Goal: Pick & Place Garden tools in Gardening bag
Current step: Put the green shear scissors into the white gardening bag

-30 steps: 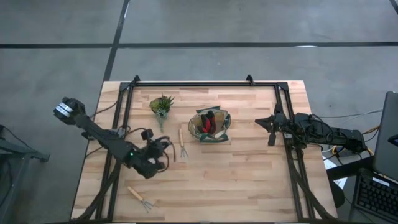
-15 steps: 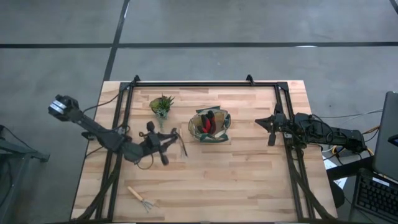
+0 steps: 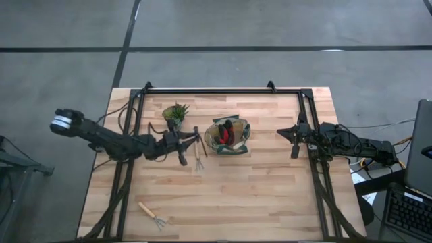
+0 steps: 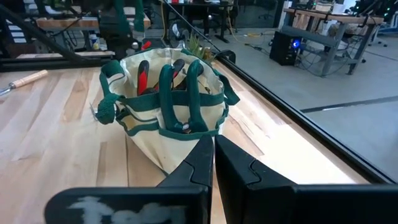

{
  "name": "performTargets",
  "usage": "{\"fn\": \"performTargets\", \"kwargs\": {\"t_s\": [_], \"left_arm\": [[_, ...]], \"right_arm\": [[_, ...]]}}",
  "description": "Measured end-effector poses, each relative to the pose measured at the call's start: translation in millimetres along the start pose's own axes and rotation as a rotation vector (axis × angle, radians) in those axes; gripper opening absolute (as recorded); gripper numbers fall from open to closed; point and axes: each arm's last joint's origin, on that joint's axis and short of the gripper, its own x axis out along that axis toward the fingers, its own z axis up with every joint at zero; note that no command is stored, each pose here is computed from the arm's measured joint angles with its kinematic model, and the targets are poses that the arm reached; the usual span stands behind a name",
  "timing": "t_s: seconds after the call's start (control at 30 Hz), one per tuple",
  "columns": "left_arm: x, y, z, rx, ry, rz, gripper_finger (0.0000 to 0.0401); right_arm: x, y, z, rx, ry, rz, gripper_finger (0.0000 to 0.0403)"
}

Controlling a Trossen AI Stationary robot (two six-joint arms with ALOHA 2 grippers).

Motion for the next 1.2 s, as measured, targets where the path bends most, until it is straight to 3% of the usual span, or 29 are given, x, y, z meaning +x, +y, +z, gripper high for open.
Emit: {"fn": "performTargets", "kwargs": {"t_s": [0.53, 1.2], "left_arm": [[38, -3, 2, 0.006, -0.048, -0.02, 0.0053], [53, -4, -32, 0.095, 0.051, 0.022, 0.0053]], "right_arm": [[0, 0, 0, 0.0, 0.0, 0.0, 0.0008], [0, 0, 0, -0.001, 0.0, 0.0, 0.0008]]}}
